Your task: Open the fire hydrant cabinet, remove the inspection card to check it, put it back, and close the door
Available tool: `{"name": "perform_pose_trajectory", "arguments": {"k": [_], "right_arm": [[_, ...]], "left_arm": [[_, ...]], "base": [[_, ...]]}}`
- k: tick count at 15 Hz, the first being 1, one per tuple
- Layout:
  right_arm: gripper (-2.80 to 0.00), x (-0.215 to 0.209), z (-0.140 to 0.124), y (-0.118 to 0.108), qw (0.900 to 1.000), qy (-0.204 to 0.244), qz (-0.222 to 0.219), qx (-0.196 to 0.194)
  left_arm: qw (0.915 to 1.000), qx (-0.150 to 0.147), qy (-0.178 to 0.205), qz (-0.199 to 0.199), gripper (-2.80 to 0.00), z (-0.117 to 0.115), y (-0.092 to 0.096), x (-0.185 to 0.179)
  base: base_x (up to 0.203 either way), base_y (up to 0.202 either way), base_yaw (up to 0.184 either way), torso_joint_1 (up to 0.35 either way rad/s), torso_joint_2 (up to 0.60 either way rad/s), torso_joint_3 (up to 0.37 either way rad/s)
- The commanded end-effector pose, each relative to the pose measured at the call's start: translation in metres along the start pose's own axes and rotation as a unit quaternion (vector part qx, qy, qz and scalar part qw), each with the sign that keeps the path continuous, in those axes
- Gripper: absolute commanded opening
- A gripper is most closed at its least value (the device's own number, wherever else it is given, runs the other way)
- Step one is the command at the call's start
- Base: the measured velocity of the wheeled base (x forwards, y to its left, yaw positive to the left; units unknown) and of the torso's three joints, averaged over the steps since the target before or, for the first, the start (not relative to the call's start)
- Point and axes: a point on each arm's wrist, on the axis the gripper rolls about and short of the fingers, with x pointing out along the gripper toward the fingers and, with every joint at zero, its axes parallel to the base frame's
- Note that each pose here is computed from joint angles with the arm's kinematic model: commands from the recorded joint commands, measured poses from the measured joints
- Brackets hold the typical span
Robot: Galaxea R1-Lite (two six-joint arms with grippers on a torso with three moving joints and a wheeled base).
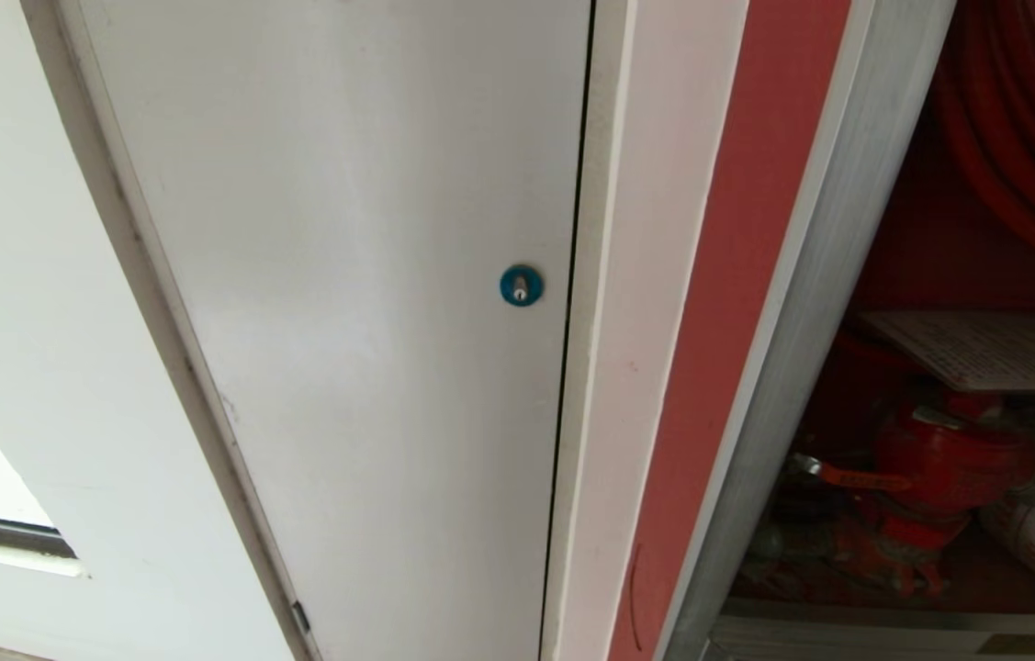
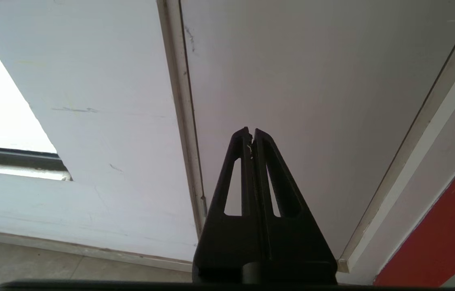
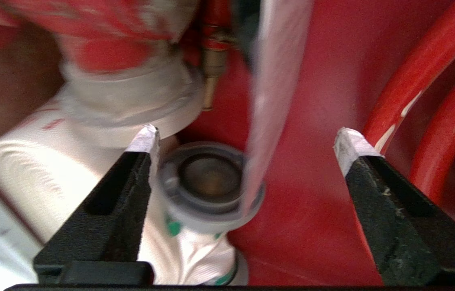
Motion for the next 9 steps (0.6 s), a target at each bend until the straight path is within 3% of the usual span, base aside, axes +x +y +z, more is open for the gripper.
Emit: {"name": "perform_pose_trajectory", "arguments": {"k": [1, 8, 9], "right_arm": [[0.0, 0.013, 0.002, -0.003, 1.0, -0.015, 0.007, 0.003], [0.0, 0.029, 0.012, -0.009, 1.0, -0.01, 0.016, 0.008], [-2.49, 0.031, 0.01, -0.011, 1.0, -0.006, 0.016, 0.008]], "left_arm": [[1.0, 0.0, 0.003, 0.001, -2.8, -0.002, 0.0, 0.001], [1.0, 0.0, 0.003, 0.001, -2.8, -0.002, 0.0, 0.001], [1.0, 0.0, 0.003, 0.001, -2.8, -0.002, 0.0, 0.0]], "base": [[0.0, 0.0, 0.0, 0.0, 0.0, 0.0], [0.0, 0.0, 0.0, 0.0, 0.0, 0.0], [0.0, 0.0, 0.0, 0.0, 0.0, 0.0]]}}
